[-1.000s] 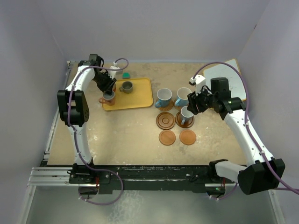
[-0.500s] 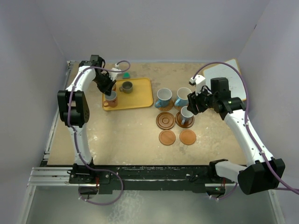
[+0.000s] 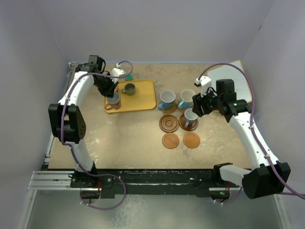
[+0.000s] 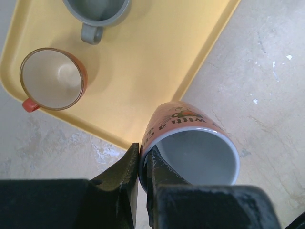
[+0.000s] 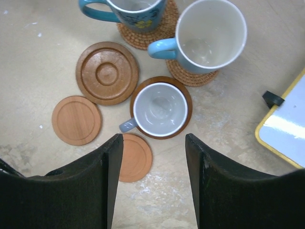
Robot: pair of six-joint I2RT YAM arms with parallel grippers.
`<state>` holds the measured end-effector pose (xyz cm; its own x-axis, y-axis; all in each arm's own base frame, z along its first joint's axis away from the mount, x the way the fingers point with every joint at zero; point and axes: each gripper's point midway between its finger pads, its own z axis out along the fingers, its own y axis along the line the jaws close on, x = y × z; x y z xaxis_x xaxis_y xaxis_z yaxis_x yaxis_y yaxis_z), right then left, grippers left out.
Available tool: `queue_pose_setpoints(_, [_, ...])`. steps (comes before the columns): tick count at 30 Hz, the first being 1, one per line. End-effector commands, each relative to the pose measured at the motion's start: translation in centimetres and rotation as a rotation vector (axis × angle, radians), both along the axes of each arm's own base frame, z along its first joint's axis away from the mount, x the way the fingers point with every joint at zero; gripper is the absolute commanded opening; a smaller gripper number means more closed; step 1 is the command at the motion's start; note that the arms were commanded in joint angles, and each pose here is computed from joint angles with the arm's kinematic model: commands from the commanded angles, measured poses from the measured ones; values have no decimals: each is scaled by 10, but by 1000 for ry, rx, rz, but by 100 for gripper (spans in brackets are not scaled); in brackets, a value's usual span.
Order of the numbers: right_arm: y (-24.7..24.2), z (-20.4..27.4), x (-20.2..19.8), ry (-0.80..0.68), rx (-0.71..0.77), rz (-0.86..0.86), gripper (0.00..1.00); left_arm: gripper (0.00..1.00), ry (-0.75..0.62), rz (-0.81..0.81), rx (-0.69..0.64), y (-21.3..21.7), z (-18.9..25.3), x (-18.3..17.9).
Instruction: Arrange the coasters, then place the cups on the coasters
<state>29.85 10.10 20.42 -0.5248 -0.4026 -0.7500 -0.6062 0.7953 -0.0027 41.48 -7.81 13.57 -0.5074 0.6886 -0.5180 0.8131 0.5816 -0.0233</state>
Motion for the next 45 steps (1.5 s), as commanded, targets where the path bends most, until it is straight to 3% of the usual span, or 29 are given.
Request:
queue_pose_setpoints(1, [-25,4,9,-39,-49,-121,59,3,-150,-5,-112,-29,54,-6])
queue_pose_setpoints(9, [-61,9,20,-73,-87,-301,66,3,-252,-36,-206,-75,90,-30])
queue_pose_setpoints(16, [-79,13,22,-94,-86,-394,100,3,-286,-6,-336,-121,120,-36])
queue_pose_setpoints(25, [-103,20,23,-120,-94,-502,100,3,-274,6,-430,-187,128,-45])
queue_pose_setpoints(36, [-112,23,22,-126,-90,-531,100,3,-248,-11,-352,-261,99,-70])
queue_pose_setpoints(45, [-111,24,21,-125,-78,-525,100,3,-171,-22,-320,-294,70,-76])
